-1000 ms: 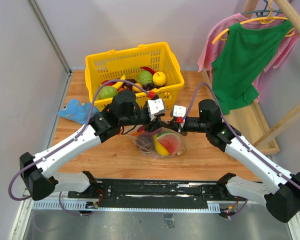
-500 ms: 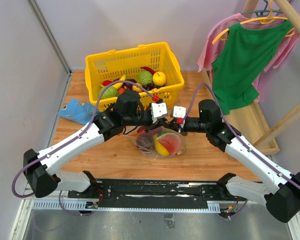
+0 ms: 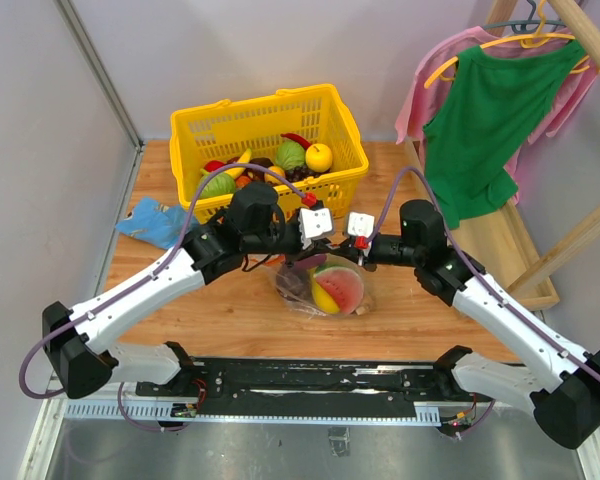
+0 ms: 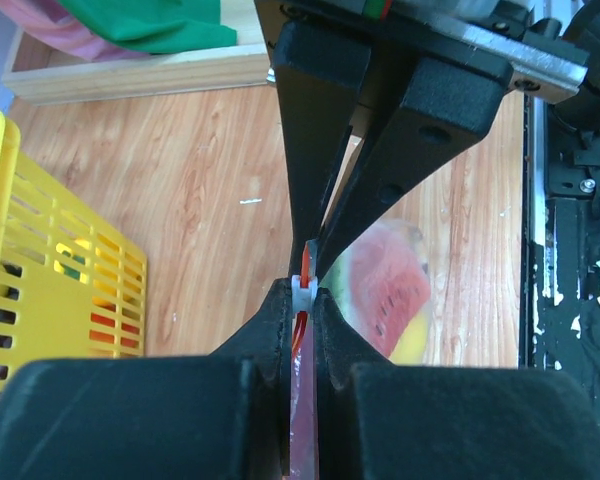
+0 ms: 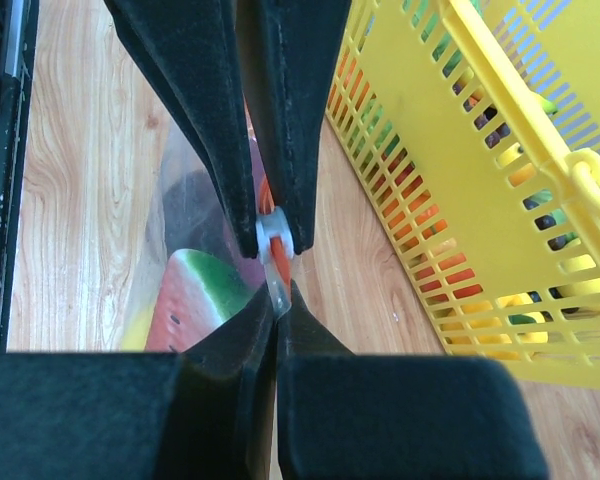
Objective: Place the food in the zip-top bag and seal the zipper
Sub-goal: Zip the zipper food storage bag at the center of the board.
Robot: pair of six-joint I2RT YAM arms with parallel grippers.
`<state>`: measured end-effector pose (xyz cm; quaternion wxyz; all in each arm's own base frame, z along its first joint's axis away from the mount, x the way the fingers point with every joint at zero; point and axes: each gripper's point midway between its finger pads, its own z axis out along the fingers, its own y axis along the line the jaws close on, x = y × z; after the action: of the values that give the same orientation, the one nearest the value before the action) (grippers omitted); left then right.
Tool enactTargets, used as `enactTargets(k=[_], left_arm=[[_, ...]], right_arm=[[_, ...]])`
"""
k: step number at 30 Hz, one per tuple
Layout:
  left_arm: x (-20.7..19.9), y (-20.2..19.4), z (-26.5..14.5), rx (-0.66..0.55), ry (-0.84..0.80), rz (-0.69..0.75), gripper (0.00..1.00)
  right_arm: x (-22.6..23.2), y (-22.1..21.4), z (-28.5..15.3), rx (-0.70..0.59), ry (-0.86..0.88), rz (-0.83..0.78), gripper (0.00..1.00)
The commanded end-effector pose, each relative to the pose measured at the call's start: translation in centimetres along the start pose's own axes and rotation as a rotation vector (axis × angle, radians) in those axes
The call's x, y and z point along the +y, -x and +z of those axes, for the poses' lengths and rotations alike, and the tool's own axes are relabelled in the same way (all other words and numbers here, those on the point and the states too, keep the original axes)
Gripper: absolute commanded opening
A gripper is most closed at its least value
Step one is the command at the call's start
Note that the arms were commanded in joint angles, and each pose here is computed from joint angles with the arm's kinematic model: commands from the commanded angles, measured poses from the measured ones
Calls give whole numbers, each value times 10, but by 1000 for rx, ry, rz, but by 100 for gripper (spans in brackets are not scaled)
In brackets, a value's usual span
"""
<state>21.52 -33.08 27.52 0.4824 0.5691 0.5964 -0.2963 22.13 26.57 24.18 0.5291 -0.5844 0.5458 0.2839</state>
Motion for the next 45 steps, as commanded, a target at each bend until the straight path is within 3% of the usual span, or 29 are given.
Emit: enactTargets(k=[1, 9, 17, 21, 27, 45], left_arm=[[4, -4, -14, 40, 51, 7, 0], [13, -4, -23, 62, 117, 14, 1], [8, 8, -19, 34, 68, 6, 0], [9, 13, -19, 33, 63, -1, 0], [10, 23, -20, 11, 54, 0, 0], [6, 18, -14, 24, 26, -7, 0]], right_arm=[[-16, 16, -12, -43, -66, -48, 1], [-15, 17, -14, -48, -67, -45, 1], [-14, 25, -11, -63, -38, -19, 1], [-15, 31, -12, -66, -32, -7, 16], [-15, 42, -15, -78, -14, -10, 24], [-16, 53, -6, -122, 31, 4, 18]])
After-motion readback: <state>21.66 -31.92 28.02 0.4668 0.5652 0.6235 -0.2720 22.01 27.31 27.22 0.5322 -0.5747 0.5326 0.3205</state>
